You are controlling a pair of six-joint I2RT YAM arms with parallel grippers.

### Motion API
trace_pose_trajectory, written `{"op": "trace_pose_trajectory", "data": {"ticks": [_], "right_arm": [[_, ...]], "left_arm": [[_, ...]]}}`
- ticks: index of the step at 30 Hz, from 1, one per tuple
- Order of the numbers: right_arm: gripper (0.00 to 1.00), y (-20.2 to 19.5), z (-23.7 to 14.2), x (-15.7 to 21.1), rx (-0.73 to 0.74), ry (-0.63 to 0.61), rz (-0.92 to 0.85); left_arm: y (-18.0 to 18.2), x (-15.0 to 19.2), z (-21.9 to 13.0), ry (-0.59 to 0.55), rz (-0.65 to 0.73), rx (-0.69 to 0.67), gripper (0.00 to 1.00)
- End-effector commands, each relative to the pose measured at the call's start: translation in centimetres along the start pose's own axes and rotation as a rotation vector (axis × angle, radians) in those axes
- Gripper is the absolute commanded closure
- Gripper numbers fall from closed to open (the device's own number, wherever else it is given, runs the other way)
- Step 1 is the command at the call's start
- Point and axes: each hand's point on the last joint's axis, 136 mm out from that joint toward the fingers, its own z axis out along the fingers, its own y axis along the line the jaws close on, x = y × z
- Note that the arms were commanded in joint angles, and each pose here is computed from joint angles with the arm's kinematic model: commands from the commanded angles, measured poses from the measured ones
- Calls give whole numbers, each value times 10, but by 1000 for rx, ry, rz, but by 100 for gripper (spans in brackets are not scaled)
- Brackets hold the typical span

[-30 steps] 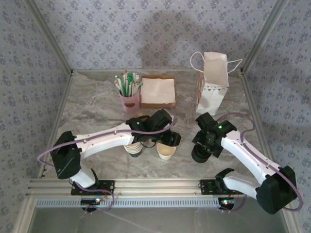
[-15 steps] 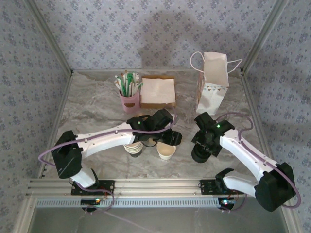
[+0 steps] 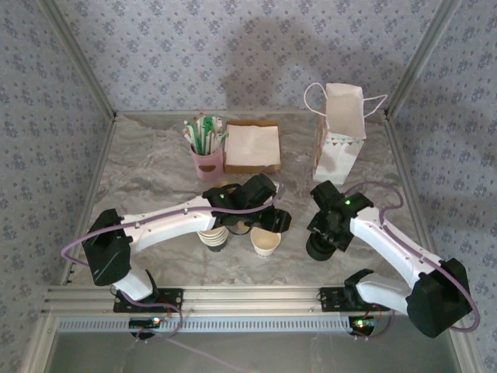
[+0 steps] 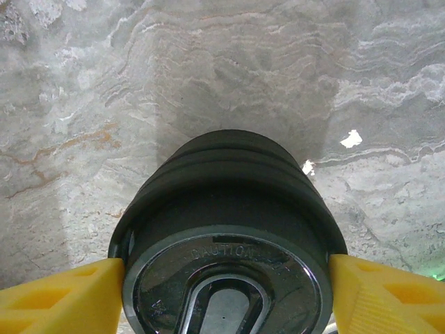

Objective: Pack the takeout coffee

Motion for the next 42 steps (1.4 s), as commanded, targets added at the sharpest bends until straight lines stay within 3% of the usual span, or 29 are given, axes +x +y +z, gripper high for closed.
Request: {"op": "trace_pose_trajectory", "data": {"ticks": [1,11,22,42], "right_arm": [[27,-4,1,4,9,24,1],[29,-4,-7,-9,-12,12,27],[29,-7,-11,-34,-51,19,89],[30,-10,-10,-41,-113,74,151]], "left_arm": [[-12,-8,1,-12,-2,37,42],[-16,-15,15,-18,-26,94,45],[-31,-27,59,22,-53,181,54],[-38,-15,118,106,-77,239,57]]}}
